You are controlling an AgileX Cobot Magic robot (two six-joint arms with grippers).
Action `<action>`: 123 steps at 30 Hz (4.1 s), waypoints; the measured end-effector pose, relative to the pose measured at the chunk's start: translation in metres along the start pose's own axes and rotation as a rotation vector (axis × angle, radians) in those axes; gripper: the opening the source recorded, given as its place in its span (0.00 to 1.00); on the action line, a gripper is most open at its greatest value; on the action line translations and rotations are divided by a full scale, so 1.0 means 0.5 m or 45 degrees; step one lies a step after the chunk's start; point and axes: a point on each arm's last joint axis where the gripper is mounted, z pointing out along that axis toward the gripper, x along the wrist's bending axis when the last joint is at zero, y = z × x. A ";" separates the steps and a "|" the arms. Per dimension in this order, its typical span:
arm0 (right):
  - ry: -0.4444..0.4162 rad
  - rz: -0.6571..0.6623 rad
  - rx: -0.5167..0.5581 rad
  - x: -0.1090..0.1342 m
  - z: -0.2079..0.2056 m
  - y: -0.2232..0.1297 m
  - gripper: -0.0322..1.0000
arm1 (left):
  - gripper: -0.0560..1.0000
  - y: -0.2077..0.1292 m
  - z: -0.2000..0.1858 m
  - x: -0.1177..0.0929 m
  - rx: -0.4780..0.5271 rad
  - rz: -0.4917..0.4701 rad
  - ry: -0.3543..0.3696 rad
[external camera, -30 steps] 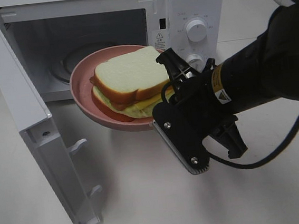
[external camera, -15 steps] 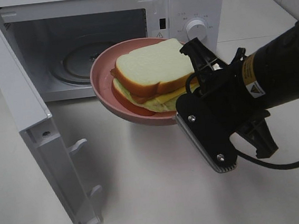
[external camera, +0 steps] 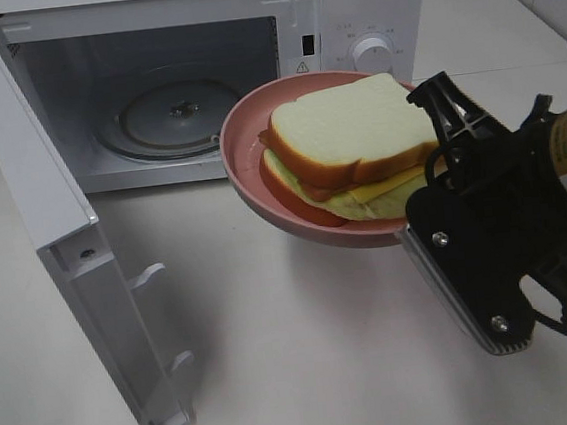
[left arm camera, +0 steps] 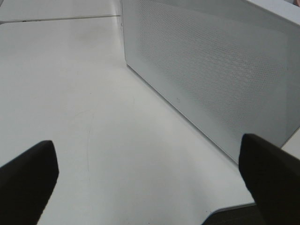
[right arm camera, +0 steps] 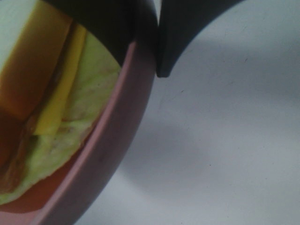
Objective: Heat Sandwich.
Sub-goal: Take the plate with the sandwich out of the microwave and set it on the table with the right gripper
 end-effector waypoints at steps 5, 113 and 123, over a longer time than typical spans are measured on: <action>0.031 0.022 0.043 0.023 -0.024 -0.015 0.12 | 0.99 0.000 0.000 0.000 0.000 0.000 0.000; 0.125 1.846 1.216 0.030 0.108 -0.144 0.12 | 0.99 0.000 0.000 0.000 0.000 0.000 0.000; 0.175 1.866 1.277 0.049 0.161 -0.136 0.12 | 0.99 0.000 0.000 0.000 0.000 0.000 0.000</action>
